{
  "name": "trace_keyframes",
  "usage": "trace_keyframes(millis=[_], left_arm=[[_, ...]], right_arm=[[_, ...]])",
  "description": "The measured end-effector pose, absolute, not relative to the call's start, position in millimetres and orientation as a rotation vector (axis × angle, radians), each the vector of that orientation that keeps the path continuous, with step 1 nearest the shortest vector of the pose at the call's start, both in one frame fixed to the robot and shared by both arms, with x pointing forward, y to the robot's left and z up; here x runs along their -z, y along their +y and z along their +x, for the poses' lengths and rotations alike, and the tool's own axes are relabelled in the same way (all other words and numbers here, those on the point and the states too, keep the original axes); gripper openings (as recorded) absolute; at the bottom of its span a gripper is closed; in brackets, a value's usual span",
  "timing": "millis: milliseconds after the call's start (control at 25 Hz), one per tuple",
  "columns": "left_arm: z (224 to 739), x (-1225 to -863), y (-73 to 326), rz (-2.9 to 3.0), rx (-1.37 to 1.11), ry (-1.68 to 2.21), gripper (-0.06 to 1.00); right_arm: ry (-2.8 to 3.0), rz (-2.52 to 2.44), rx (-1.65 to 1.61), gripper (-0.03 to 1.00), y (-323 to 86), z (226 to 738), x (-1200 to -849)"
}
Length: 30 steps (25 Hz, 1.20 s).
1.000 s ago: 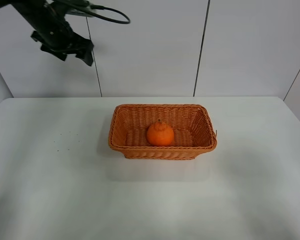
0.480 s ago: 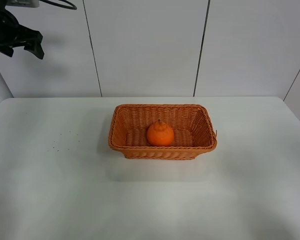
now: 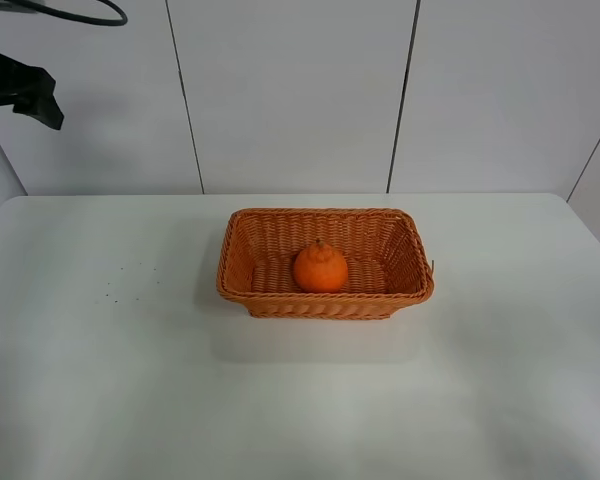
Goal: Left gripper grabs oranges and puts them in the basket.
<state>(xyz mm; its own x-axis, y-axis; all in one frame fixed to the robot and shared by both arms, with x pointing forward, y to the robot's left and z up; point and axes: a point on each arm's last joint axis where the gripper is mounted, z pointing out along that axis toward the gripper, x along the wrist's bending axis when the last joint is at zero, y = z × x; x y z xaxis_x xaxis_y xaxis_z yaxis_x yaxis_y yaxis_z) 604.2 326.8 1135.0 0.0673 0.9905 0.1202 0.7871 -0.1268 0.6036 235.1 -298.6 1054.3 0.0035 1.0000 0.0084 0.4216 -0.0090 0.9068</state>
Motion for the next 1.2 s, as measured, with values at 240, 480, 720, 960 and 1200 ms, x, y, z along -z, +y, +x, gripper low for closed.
trace_keyframes(millis=[240,480,720,960,1200], left_arm=[[537.9,-1154.9,322.4,1.958,-0.810,1.697,0.90],[476.1,-1158.1,318.1,1.932,-0.867,1.647,0.90],[419.2,-1148.6,309.3,1.913,-0.873,1.560,0.90],[368.5,-1129.5,302.9,1.873,-0.869,1.524,0.90],[328.5,-1106.2,296.8,1.853,-0.844,1.496,0.89]], right_arm=[[1.517,1.530,-0.976,0.69,-298.6,235.1,-1054.3],[1.517,1.530,-0.976,0.69,-298.6,235.1,-1054.3],[1.517,1.530,-0.976,0.69,-298.6,235.1,-1054.3],[1.517,1.530,-0.976,0.69,-298.6,235.1,-1054.3],[1.517,1.530,-0.976,0.69,-298.6,235.1,-1054.3]])
